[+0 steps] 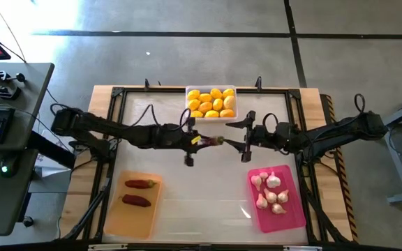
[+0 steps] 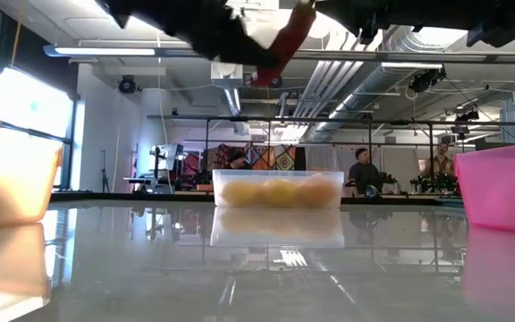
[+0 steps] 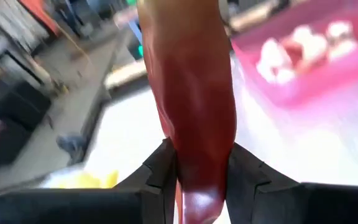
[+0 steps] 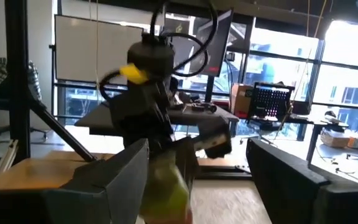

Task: Sort produce into baskets
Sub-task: Put the chili pepper into the yellow bin

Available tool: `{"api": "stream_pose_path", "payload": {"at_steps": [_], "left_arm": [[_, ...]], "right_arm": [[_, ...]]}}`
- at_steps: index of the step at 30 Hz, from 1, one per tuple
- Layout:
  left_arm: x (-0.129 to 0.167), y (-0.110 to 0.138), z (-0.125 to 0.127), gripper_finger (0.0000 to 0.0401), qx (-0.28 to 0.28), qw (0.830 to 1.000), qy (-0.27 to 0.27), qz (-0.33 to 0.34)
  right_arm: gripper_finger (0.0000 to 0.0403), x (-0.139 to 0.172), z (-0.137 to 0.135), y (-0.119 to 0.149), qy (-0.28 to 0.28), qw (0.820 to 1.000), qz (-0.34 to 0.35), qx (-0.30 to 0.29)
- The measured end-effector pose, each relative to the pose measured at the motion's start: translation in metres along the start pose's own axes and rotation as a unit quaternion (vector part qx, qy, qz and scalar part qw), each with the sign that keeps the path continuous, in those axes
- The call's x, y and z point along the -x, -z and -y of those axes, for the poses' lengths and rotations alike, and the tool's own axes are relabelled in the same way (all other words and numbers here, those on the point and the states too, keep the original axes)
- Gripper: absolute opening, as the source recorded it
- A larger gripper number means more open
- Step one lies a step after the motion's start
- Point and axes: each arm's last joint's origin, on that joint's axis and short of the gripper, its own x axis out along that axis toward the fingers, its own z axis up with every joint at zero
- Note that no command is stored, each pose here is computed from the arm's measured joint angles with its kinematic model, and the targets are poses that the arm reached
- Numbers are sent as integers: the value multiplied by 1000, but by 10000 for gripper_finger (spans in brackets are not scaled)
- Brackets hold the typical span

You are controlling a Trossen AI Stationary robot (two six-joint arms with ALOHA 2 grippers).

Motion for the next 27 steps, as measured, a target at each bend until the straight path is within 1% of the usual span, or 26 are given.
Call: {"api": "stream_pose_path", "payload": {"at_steps": [3, 6, 9, 12, 15, 18, 23, 25, 27], "left_arm": [[10, 6, 0, 78, 7, 998, 24, -54], [23, 14, 3, 78, 11, 992, 51, -119], [39, 18, 8, 78, 13, 982, 80, -172], [58, 18, 16, 78, 18, 970, 125, -206], [80, 16, 25, 78, 37, 955, 176, -235], [103, 17, 35, 78, 63, 932, 224, -279], [137, 25, 49, 79, 106, 874, 275, -386], [146, 26, 55, 79, 116, 853, 292, -417], [153, 26, 63, 80, 127, 835, 311, -435]], "right_arm": [[261, 1, 1, -2, 1, 1000, 3, 0], [261, 2, 0, -2, -1, 1000, -1, 0], [261, 2, 0, -2, -2, 1000, -3, 1], [261, 2, 0, -1, 2, 1000, -8, 4], [261, 2, 1, 0, 13, 1000, -18, 7], [261, 2, 3, 2, 27, 999, -27, 9], [261, 2, 6, 3, 35, 999, -32, 11], [261, 2, 6, 4, 35, 999, -36, 12], [261, 2, 6, 4, 35, 999, -36, 12]]}}
